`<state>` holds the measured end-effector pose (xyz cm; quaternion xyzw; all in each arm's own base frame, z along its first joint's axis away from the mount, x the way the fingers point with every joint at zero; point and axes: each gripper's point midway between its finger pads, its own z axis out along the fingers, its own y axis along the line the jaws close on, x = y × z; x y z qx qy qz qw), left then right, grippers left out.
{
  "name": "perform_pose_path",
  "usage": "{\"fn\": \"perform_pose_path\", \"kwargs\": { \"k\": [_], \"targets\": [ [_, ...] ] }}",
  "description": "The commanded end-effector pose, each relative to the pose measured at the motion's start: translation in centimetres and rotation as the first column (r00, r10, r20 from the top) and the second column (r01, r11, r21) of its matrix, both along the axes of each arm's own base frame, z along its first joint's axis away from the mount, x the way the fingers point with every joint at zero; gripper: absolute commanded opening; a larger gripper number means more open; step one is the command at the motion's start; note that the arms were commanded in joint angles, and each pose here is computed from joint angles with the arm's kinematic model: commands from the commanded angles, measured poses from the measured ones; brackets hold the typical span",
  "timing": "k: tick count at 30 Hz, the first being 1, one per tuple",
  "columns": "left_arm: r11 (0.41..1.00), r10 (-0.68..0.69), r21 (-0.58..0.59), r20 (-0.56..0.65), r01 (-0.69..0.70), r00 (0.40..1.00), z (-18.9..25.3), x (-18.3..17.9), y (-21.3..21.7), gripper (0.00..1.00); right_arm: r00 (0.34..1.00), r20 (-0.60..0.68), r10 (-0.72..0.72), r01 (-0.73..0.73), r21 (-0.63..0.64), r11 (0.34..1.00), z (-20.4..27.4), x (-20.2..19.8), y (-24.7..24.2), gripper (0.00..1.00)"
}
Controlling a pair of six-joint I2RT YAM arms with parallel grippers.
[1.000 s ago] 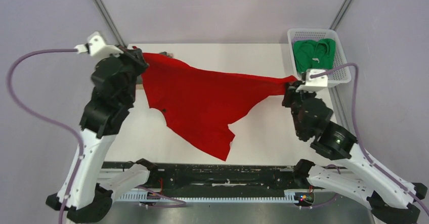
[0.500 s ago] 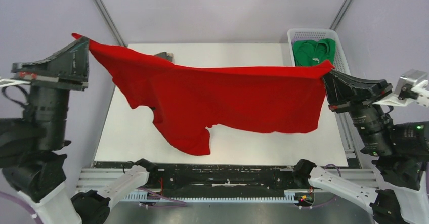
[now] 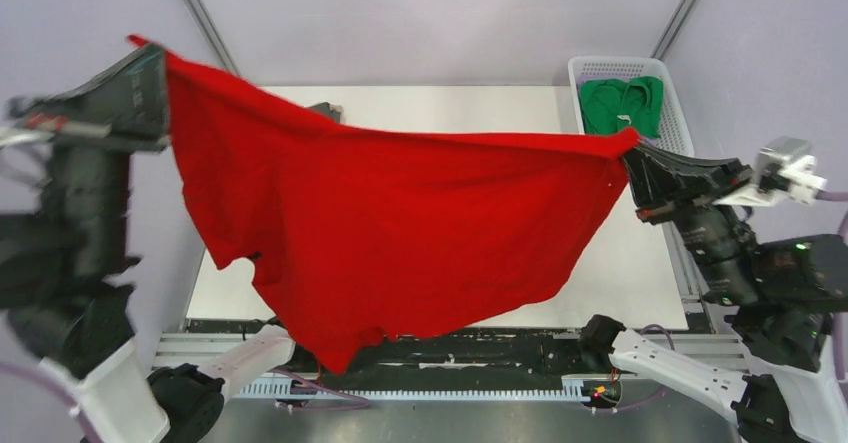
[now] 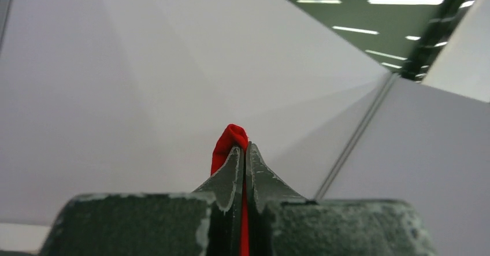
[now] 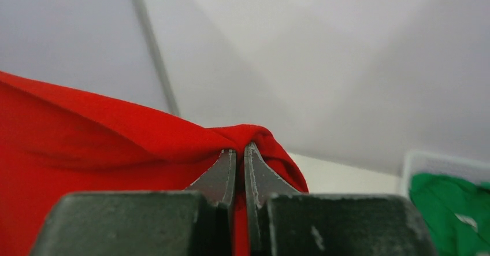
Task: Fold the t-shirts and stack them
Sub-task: Flatten out the tshirt
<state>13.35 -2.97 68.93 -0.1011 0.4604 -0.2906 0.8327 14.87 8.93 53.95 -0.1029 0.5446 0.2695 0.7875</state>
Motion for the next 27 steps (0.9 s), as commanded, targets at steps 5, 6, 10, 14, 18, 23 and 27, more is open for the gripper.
{"fn": "perform_pose_path", "kwargs": {
  "k": [5,6,10,14,18,23,27],
  "targets": [
    [0.882,0.466,0.314,-0.473,-0.351,0.748,-19.1,25.0,-2.0,0.02,0.491,-0.247,-0.835,0.759,-0.350,0.549,-14.9,9.0,-6.6,0.02],
    [0.865,0.496,0.352,-0.502,-0.357,0.708,-21.9,27.2,-2.2,0.02,0.439,-0.222,-0.870,0.769,-0.408,0.492,-16.5,9.6,-6.5,0.02],
    [0.862,0.502,0.441,-0.672,-0.251,0.544,-36.1,35.3,-4.2,0.02,0.499,-0.244,-0.831,0.647,-0.533,0.545,-24.2,14.9,-3.4,0.04],
    [0.879,0.465,0.455,-0.760,-0.139,0.454,-45.9,40.3,-6.5,0.02,0.574,-0.331,-0.749,0.452,-0.635,0.627,-32.3,21.5,-0.7,0.04],
    [0.869,0.479,0.487,-0.783,-0.088,0.396,-51.6,44.1,-7.9,0.06,0.555,-0.400,-0.729,0.370,-0.667,0.647,-36.9,27.0,-0.1,0.10],
    [0.847,0.500,0.532,-0.786,-0.015,0.365,-54.7,47.0,-8.9,0.70,0.481,-0.442,-0.757,0.353,-0.693,0.629,-40.2,33.1,-0.9,0.36],
    [0.844,0.494,0.536,-0.778,0.001,0.390,-51.9,48.3,-9.5,1.00,0.339,-0.476,-0.811,0.384,-0.717,0.581,-41.4,37.9,-3.6,0.56]
  ]
}}
